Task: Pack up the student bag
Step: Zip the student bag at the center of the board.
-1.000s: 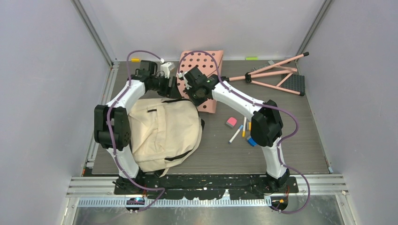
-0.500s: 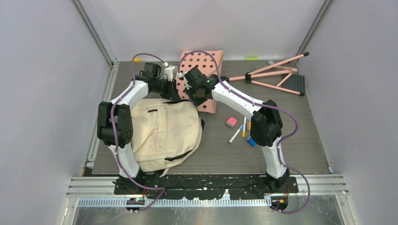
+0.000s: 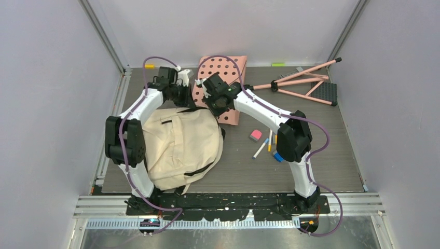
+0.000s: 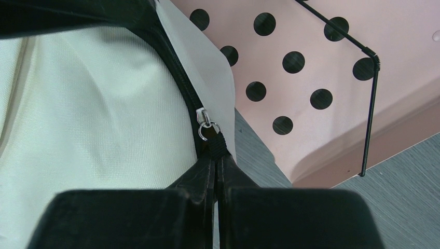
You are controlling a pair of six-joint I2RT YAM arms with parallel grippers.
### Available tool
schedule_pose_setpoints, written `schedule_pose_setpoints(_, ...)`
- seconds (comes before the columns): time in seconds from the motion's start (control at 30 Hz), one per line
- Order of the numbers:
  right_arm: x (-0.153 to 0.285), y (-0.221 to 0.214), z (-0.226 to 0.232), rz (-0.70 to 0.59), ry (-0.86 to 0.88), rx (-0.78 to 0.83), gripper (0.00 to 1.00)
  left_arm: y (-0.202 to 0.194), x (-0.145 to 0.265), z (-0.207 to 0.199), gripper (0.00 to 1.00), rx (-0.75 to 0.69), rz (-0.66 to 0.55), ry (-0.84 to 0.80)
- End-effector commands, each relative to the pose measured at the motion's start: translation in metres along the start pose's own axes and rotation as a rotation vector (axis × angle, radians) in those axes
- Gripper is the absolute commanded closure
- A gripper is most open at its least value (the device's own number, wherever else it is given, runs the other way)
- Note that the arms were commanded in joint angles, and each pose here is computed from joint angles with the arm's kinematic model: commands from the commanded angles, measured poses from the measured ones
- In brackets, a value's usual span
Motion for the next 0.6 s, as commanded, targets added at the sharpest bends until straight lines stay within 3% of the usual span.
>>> schedule_pose_setpoints(0.0,0.020,0.009,-0.009,-0.012,-0.041,0.020,0.99,0.048,0.047,0.011,1.00,0.066,-0.281,0.199)
schedule_pose_setpoints(0.23,0.023,0.012,-0.008,-0.013,-0.044,0.042,0.99,0.065,0.073,0.031,1.00,0.193,-0.399,0.315)
schedule_pose_setpoints(0.57,0.022,0.012,-0.004,-0.006,-0.039,0.050,1.00,0.082,0.109,0.063,1.00,0.302,-0.515,0.344)
Point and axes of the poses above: each gripper's point midway between its finger pads, its own x axis back along the fingers, its own z axis along the line the jaws close on, y = z × x, the point moved 10 cm from there along x, back along the fingers, and after that the axes turned 15 degrees about x, right-handed, at the moved point
